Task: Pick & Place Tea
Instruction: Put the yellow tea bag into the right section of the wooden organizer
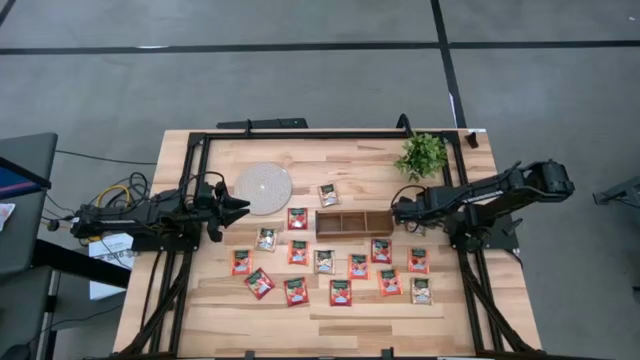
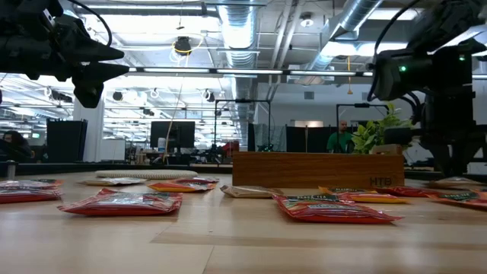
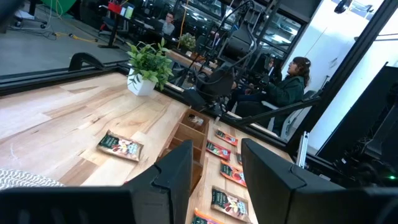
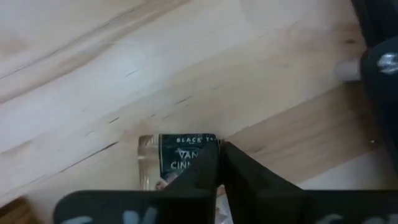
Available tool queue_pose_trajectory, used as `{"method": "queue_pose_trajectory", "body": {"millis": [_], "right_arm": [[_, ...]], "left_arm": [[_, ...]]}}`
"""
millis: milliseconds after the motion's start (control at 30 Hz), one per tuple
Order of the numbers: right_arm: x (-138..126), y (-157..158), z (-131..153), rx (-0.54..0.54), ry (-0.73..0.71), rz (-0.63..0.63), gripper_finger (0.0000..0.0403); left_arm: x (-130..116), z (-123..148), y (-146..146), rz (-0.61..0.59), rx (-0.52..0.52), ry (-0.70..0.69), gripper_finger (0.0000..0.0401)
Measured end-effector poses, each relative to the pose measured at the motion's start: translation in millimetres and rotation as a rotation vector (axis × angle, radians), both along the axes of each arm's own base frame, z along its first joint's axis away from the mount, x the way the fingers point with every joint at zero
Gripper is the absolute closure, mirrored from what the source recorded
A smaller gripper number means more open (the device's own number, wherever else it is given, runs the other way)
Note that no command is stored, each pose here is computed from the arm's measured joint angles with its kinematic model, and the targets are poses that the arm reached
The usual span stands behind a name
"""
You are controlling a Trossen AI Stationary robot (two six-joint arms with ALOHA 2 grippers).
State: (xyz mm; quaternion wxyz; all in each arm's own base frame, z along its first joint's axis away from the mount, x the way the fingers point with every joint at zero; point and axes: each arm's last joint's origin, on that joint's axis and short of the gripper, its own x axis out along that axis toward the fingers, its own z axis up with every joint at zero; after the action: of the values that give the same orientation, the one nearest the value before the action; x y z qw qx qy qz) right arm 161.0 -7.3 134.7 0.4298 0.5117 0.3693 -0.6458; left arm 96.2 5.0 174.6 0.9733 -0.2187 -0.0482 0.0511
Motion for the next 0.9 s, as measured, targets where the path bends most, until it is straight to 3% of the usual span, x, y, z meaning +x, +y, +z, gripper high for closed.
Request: {"method": "queue_pose_trajectory", "body": {"millis": [300, 467, 600, 733, 900], "right_arm": [[11, 11, 18, -0.030, -0.021, 0.070, 0.0401], [18, 17, 44, -0.079, 0.016, 0.114, 0.0401], [27, 21, 73, -0.193, -0.002, 0.164, 0.0401], [44, 28, 99, -0.374, -0.134, 0.260, 0.0402], [62, 34, 109, -0.555, -0.281, 0.355, 0.0402]], "left_arm": [[0, 0, 0, 0.000, 0.000, 0.000, 0.0272], [0, 0, 0, 0.000, 0.000, 0.000, 0.0272], [0, 0, 0, 0.000, 0.000, 0.000, 0.0272], [0, 0, 0, 0.000, 0.000, 0.000, 0.0272], [0, 0, 0, 0.000, 0.000, 0.000, 0.0272]]}}
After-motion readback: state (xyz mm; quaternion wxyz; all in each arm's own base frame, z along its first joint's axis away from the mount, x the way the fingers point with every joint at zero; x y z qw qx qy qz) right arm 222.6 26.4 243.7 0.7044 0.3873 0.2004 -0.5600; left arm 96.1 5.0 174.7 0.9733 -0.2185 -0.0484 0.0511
